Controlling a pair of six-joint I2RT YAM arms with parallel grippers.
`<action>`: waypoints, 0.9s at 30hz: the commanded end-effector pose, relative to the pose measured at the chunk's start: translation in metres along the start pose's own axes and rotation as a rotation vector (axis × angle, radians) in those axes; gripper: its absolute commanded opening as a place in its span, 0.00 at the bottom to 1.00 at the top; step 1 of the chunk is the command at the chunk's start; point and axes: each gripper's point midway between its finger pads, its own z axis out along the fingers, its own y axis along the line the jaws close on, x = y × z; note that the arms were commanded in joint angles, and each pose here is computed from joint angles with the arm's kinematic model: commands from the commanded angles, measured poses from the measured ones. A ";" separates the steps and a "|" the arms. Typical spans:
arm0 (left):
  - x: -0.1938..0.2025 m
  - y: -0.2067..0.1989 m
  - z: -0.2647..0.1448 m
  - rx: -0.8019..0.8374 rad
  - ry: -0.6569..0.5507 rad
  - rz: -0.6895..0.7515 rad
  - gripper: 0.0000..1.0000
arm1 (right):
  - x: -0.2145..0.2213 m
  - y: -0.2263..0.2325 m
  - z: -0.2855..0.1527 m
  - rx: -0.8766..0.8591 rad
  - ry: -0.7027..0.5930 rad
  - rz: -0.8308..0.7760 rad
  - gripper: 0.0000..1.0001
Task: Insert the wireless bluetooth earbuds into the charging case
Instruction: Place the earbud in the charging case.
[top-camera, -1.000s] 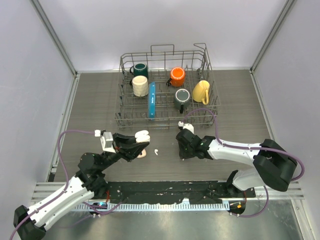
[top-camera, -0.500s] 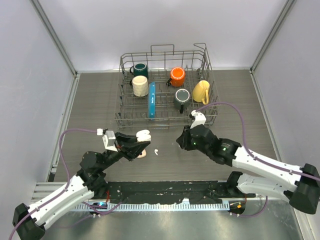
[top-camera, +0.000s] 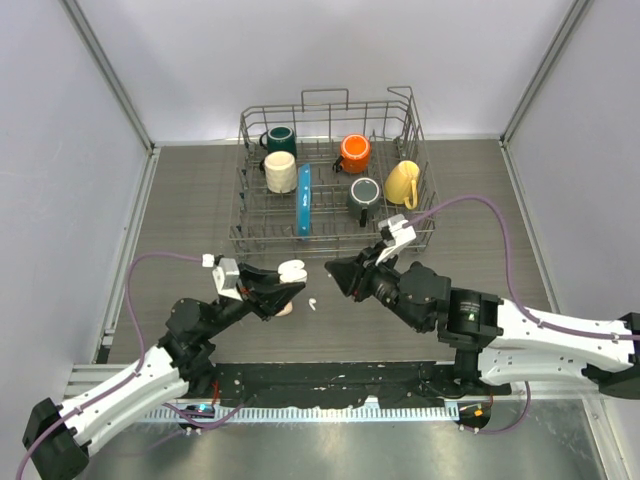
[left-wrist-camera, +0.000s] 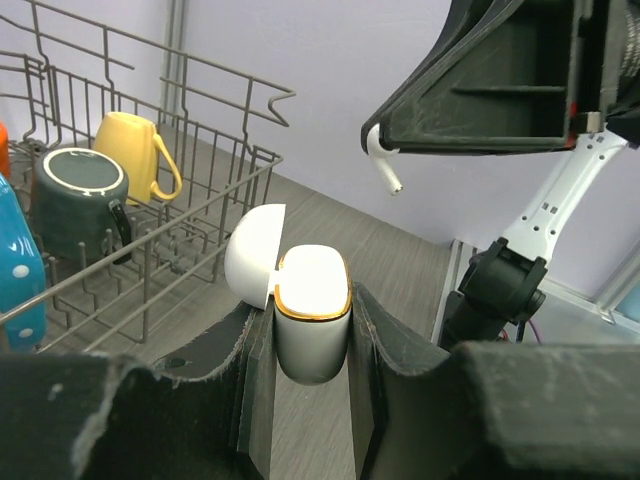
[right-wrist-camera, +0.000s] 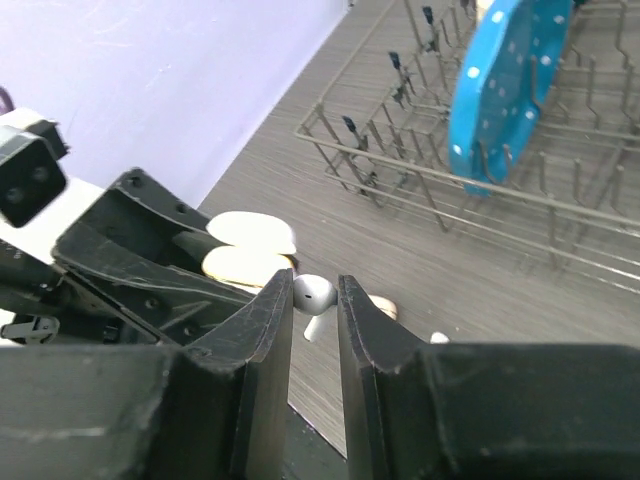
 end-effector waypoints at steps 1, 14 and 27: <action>-0.018 -0.014 0.004 0.071 -0.053 0.033 0.00 | -0.032 0.032 0.008 -0.041 -0.133 -0.039 0.01; -0.019 -0.021 0.007 0.121 -0.031 0.094 0.00 | -0.026 0.057 0.012 -0.125 -0.140 -0.093 0.01; -0.030 -0.025 0.009 0.129 -0.054 0.091 0.00 | -0.003 0.062 0.022 -0.128 -0.084 -0.153 0.01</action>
